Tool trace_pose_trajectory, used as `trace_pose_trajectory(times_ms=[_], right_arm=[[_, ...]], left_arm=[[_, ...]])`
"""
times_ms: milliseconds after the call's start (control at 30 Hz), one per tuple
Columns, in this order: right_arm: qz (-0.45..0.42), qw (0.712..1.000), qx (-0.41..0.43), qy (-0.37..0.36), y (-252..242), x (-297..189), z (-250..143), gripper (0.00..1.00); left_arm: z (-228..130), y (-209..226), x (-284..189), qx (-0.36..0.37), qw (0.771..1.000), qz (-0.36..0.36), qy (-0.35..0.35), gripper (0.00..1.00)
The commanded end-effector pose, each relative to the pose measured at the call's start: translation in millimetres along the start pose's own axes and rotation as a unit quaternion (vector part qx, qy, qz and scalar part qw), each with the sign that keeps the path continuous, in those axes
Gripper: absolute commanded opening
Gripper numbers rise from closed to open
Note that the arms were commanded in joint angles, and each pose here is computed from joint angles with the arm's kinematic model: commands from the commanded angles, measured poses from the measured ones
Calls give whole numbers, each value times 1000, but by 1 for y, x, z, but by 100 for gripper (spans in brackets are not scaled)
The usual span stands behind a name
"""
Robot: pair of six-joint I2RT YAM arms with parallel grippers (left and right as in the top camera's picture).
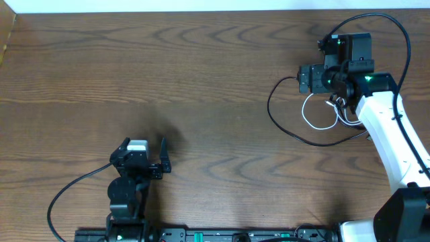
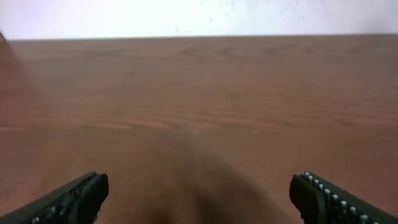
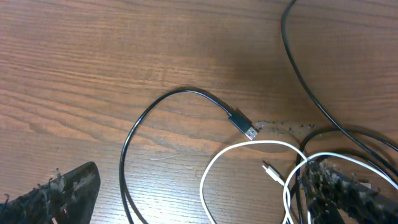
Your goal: Untangle cables
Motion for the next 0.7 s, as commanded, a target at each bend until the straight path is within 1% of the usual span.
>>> trace_pose_trajectory(times_ms=[0, 300, 400, 467, 567, 667], right_arm=[[2, 1000, 5, 4, 0, 1, -2, 99], [1, 1000, 5, 4, 0, 1, -2, 99], [-35, 999, -1, 13, -9, 1, -6, 99], [-58, 998, -2, 11, -12, -7, -7, 99], [-60, 998, -3, -1, -10, -32, -11, 99], [-66, 997, -3, -38, -7, -61, -17, 99]], left_arm=[[-18, 2, 2, -7, 999, 1, 47, 98], [-34, 4, 6, -9, 996, 9, 93, 98], [-39, 5, 6, -9, 994, 12, 109, 98], [-43, 6, 7, -10, 993, 14, 120, 98], [-48, 7, 7, -10, 991, 17, 135, 98], [-53, 8, 8, -11, 988, 20, 152, 98]])
Point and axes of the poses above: each gripper's point midway between its finger pads, its own x axis out along the fingers, its own y axis along the line the jaws close on, z = x × y, the point moved 6 cm from there along -x, back along the fingers, and after that the axes turned 10 degrees about -x, right-handed, at the moved point
